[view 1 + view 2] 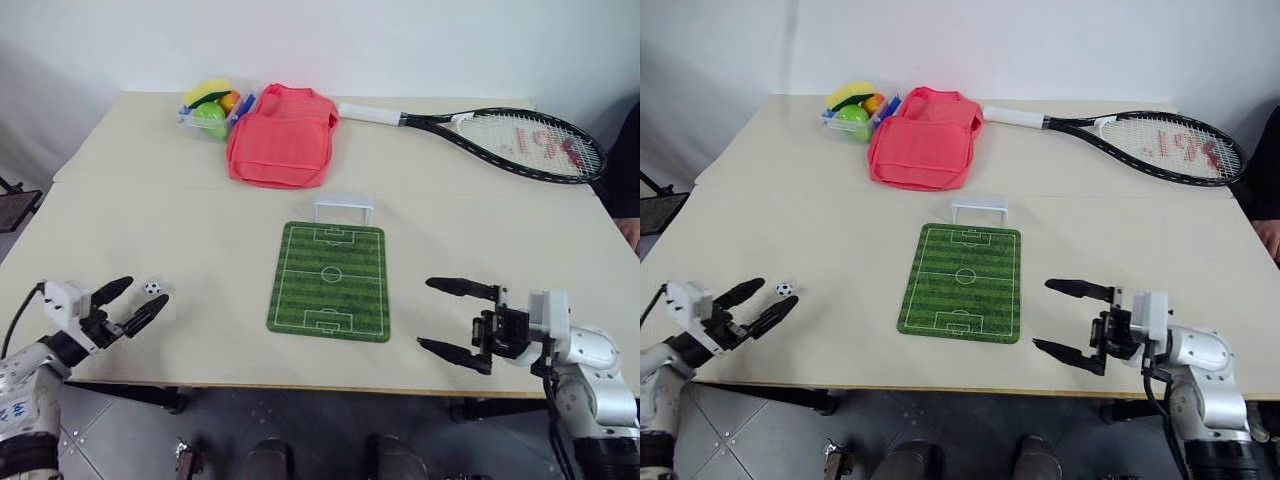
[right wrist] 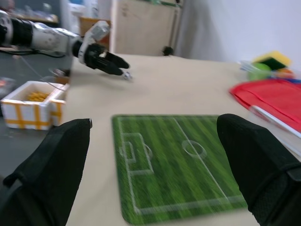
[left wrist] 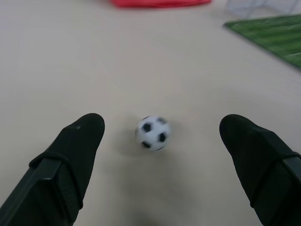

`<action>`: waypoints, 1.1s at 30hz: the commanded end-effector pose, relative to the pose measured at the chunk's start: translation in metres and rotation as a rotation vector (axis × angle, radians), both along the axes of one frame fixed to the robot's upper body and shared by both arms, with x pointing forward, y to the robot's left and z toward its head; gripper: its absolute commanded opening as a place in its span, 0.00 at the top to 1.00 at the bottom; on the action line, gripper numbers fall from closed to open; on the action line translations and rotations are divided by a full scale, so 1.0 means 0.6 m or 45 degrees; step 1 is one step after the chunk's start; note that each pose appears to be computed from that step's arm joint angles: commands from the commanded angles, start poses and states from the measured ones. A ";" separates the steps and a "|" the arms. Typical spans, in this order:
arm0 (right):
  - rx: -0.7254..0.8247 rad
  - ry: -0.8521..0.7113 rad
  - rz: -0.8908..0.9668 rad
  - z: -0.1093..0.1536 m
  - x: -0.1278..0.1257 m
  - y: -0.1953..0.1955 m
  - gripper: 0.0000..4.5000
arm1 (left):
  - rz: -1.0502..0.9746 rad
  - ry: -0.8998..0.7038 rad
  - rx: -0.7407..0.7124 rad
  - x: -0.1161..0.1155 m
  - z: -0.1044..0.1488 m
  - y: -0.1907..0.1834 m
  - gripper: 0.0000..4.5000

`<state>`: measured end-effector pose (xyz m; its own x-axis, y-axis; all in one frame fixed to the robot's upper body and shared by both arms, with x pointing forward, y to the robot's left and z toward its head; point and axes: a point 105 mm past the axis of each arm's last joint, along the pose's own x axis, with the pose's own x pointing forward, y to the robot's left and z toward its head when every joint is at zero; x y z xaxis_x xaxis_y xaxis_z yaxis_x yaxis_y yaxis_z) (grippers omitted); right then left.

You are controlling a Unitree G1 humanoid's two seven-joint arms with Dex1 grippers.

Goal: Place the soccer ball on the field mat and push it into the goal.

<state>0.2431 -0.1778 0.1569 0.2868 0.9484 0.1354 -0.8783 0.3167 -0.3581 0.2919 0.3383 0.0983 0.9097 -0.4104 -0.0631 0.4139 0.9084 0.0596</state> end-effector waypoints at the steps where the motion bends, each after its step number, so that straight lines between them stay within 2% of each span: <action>1: 0.006 -0.049 -0.027 0.010 -0.005 -0.003 0.00 | 0.010 -0.006 0.042 0.009 0.006 0.012 0.01; 2: 0.009 -0.048 -0.034 0.010 -0.005 -0.003 0.00 | 0.007 -0.004 0.036 0.013 0.005 0.011 0.01; 5: 0.026 -0.041 -0.051 0.009 -0.008 0.000 0.00 | -0.007 -0.012 0.021 0.028 0.003 0.001 0.14; 14: 0.036 -0.048 -0.078 0.013 -0.016 0.008 0.00 | -0.039 0.026 0.037 0.032 -0.011 -0.006 0.78; 15: 0.034 -0.057 -0.090 0.017 -0.015 0.007 0.00 | -0.052 0.022 0.053 0.031 -0.009 -0.007 0.81; 18: 0.017 -0.080 -0.115 0.029 -0.018 0.003 0.00 | -0.185 -0.090 0.037 0.031 0.025 -0.031 0.81; 21: -0.001 -0.090 -0.138 0.039 -0.021 -0.006 0.00 | -0.420 -0.140 0.067 0.034 0.054 -0.084 0.81; 23: -0.028 -0.081 -0.159 0.042 -0.024 -0.018 0.00 | -0.698 -0.154 0.148 0.037 0.073 -0.155 0.81; 26: -0.056 -0.039 -0.173 0.039 -0.030 -0.033 0.00 | -0.961 -0.127 0.182 0.045 0.093 -0.243 0.81; 30: -0.092 0.036 -0.193 0.032 -0.039 -0.061 0.00 | -1.320 -0.137 0.356 0.039 0.075 -0.364 0.81; 33: -0.107 0.053 -0.229 0.030 -0.043 -0.081 0.00 | -1.402 -0.155 0.354 0.045 0.065 -0.423 0.81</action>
<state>0.2204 -0.2174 0.1666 0.4459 0.8943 0.0371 -0.8393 0.4321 -0.3299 0.3167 0.0948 0.1357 0.0832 -0.9765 -0.1989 0.9648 0.0290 0.2615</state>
